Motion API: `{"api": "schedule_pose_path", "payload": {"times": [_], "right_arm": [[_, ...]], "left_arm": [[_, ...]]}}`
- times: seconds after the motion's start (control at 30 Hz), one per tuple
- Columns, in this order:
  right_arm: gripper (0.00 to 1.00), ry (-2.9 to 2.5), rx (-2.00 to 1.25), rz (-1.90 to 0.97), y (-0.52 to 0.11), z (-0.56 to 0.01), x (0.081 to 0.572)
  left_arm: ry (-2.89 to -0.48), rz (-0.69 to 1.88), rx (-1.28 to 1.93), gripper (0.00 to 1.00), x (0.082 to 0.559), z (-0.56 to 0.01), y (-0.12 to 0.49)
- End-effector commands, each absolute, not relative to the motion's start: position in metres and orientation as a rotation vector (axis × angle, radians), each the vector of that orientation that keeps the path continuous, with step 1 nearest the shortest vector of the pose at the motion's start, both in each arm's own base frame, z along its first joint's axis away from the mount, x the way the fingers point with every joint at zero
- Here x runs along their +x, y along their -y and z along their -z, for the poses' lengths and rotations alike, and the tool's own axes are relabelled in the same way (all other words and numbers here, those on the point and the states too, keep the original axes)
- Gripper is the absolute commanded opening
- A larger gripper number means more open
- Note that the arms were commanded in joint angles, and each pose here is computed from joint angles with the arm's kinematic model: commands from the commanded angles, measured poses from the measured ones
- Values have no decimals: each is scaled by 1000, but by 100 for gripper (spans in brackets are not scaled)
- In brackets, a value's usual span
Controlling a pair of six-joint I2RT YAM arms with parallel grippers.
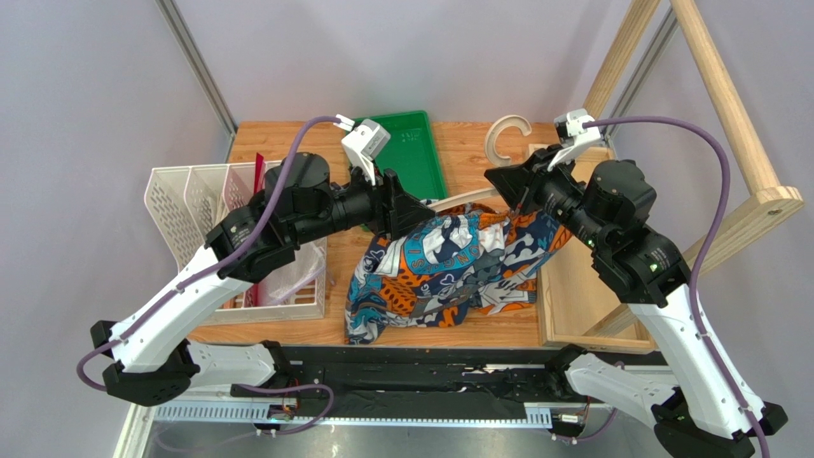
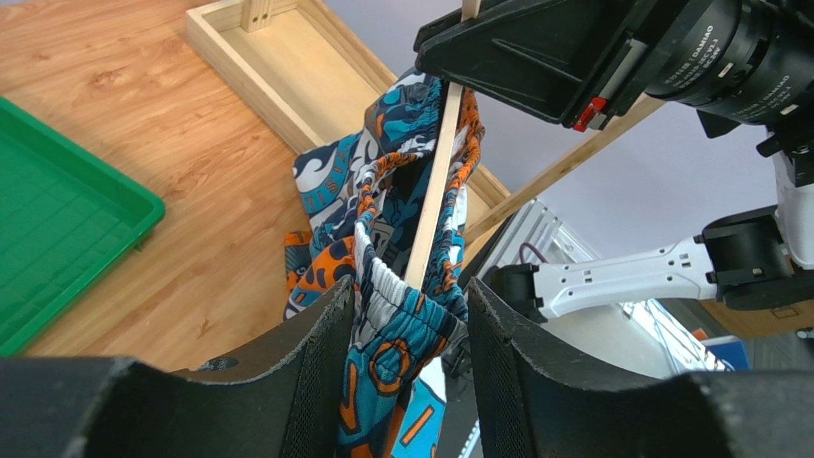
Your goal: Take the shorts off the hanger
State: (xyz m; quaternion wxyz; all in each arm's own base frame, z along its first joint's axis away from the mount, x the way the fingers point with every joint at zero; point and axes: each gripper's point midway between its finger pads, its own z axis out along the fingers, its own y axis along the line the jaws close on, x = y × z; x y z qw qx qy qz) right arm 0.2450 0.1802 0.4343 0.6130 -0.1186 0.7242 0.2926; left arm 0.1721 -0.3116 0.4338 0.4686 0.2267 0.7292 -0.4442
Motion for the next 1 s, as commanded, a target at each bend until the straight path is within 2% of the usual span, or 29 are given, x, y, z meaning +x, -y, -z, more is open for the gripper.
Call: {"api": "schedule_pose_path", "payload": {"times": [0.0,0.17,0.4,0.57,0.63,0.87,0.93,0.97], "right_arm": [[0,-1611,-274,-692,-179,-449,241],[0,-1621,-271,-692,-179,-445,241],[0,-1608,-269,-700,-178,-451,238],[0,-1598,-270,-702,-177,-455,236],[0,-1598,-270,-702,-176,-456,235],[0,-1586,-273,-700,-174,-459,232],[0,-1584,-273,-701,-174,-460,232],[0,-1585,-270,-701,-174,-460,232]], "left_arm": [[-1707,1134,497,52,167,-463,301],[-1689,1148,489,58,164,-462,297],[-1712,1152,503,57,163,-456,301],[-1734,1136,507,67,167,-451,304],[-1731,1129,506,67,167,-452,303],[-1722,1132,512,46,167,-456,304],[-1728,1140,525,43,166,-455,306],[-1732,1140,534,34,167,-453,309]]}}
